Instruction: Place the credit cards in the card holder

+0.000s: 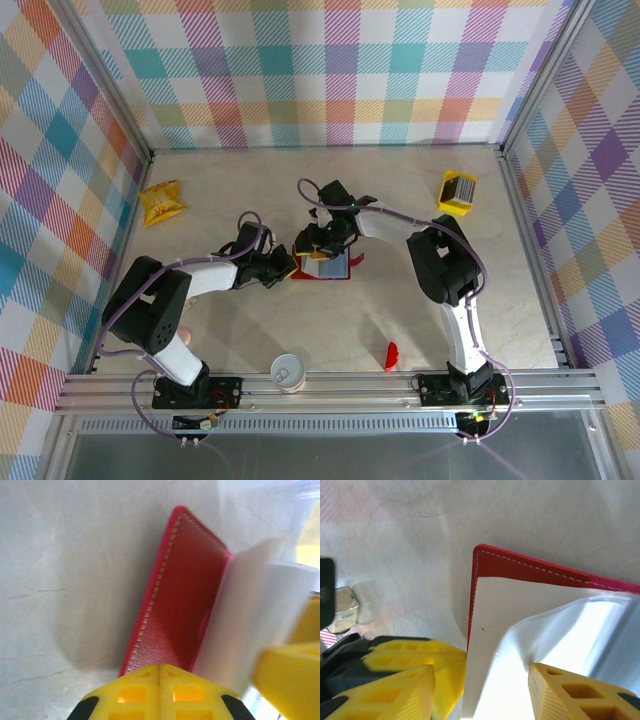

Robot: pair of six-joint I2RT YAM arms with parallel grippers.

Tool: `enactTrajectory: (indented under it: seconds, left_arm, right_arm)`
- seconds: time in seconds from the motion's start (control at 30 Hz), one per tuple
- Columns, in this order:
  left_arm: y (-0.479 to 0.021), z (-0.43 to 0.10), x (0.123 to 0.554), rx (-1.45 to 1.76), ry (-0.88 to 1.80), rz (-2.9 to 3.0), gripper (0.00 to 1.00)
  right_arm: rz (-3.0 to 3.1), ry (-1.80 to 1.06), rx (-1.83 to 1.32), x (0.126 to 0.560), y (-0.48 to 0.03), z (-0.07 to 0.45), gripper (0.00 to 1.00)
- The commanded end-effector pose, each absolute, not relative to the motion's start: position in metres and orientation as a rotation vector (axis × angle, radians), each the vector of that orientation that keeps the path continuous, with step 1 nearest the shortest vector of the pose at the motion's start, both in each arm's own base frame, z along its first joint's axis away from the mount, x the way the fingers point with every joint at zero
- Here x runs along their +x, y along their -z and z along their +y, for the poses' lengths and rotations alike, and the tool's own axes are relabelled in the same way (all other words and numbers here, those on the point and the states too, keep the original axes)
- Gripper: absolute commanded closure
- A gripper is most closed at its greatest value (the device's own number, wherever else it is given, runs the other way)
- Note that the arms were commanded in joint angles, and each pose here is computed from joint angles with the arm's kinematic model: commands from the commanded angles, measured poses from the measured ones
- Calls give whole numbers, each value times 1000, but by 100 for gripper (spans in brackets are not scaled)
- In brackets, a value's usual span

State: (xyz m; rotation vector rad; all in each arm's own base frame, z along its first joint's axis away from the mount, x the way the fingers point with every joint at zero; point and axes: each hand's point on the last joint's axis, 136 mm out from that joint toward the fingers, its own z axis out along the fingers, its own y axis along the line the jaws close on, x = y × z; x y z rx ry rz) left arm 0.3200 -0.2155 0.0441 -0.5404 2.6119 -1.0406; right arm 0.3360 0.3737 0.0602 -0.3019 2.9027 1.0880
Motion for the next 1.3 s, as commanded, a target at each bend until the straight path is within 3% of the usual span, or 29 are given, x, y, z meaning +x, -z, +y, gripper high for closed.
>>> enactTrajectory:
  seconds: [0.0, 0.9, 1.13, 1.27]
  left_arm:
    - [-54, -210, 316, -535, 1028, 2601, 100]
    - [-37, -225, 317, -548, 1106, 2587, 99]
    - [-17, -221, 312, -581, 1061, 2628, 100]
    - [-12, -217, 309, -598, 1036, 2646, 100]
  right_arm:
    - [2889, -1138, -295, 340, -63, 387, 48]
    - [2938, -1119, -220, 342, -44, 388, 47]
    - [2869, -1117, -264, 346, -73, 386, 47]
    - [2846, -971, -242, 351, -93, 361, 47]
